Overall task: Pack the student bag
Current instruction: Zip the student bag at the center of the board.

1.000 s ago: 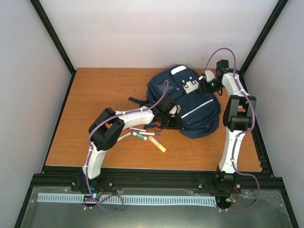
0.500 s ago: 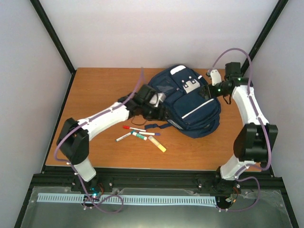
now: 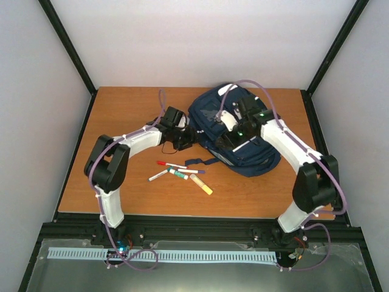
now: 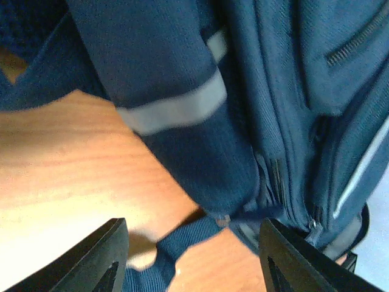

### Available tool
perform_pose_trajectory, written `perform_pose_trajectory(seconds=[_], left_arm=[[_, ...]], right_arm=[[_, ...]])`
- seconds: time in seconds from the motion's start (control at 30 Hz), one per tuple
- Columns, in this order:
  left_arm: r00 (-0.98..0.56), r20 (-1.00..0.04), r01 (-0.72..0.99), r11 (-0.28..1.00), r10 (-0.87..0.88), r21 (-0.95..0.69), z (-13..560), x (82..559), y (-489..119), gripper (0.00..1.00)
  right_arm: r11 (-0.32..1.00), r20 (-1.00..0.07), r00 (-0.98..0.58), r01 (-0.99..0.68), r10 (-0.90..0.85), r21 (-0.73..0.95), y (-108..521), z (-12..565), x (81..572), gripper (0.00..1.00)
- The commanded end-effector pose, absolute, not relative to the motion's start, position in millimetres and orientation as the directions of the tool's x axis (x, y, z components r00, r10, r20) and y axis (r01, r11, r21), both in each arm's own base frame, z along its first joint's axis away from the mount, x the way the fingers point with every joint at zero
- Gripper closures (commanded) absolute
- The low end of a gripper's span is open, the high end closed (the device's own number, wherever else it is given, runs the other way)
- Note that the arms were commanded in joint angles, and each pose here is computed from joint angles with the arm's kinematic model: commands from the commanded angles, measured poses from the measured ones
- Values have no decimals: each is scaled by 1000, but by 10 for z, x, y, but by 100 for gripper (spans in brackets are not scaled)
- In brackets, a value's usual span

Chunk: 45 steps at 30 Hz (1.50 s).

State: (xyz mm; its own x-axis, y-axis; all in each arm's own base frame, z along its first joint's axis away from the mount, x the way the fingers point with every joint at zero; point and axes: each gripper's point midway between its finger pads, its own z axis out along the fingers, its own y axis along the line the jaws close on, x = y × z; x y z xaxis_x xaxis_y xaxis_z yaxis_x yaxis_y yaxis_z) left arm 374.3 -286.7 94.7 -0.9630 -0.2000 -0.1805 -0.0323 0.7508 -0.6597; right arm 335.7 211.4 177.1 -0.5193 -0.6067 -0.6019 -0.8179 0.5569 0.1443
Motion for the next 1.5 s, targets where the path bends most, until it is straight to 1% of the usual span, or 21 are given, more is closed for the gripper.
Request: perform_pose_trajectory(seconds=[0.0, 0.13, 0.3, 0.47, 0.57, 0.7, 0.83, 0.97, 1.2, 1.37, 1.47], left_arm=[[-942, -182, -65, 683, -283, -727, 1035, 4135, -2974, 40], [-939, -172, -70, 652, -299, -755, 1018, 4261, -3049, 42], [-936, -185, -64, 661, -300, -748, 1044, 4326, -3053, 38], [-933, -178, -83, 668, -312, -739, 1003, 4353, -3022, 37], [-933, -163, -98, 660, -322, -745, 950, 4416, -3017, 40], [-934, -159, -95, 653, -319, -752, 935, 4470, -3045, 45], [-934, -151, -100, 643, -324, -759, 917, 4477, -3061, 51], [-934, -146, -101, 633, -326, -767, 914, 4462, -3068, 55], [-933, -144, -96, 613, -331, -784, 956, 4450, -3084, 62], [-932, -147, -96, 615, -332, -782, 947, 4455, -3081, 67], [-932, -147, -94, 613, -331, -785, 953, 4460, -3088, 70]], right_arm=[[506, -579, -473, -854, -664, 117, 2380, 1581, 3480, 32], [443, -570, -382, -896, -728, 35, 2523, 1458, 3556, 32], [383, -554, -298, -923, -777, -40, 2553, 1344, 3701, 32], [247, -532, -147, -961, -834, -121, 2582, 1242, 3718, 34], [174, -506, -70, -972, -860, -161, 2583, 1161, 3735, 37], [111, -494, 4, -973, -869, -203, 2622, 1134, 3749, 40], [58, -488, 68, -969, -870, -239, 2716, 1116, 3736, 47], [18, -481, 116, -964, -869, -264, 2819, 1083, 3740, 48], [-15, -464, 137, -966, -875, -259, 2884, 969, 3744, 49], [-32, -434, 146, -966, -889, -258, 2835, 915, 3722, 55], [-39, -417, 151, -963, -896, -266, 2800, 913, 3717, 61]])
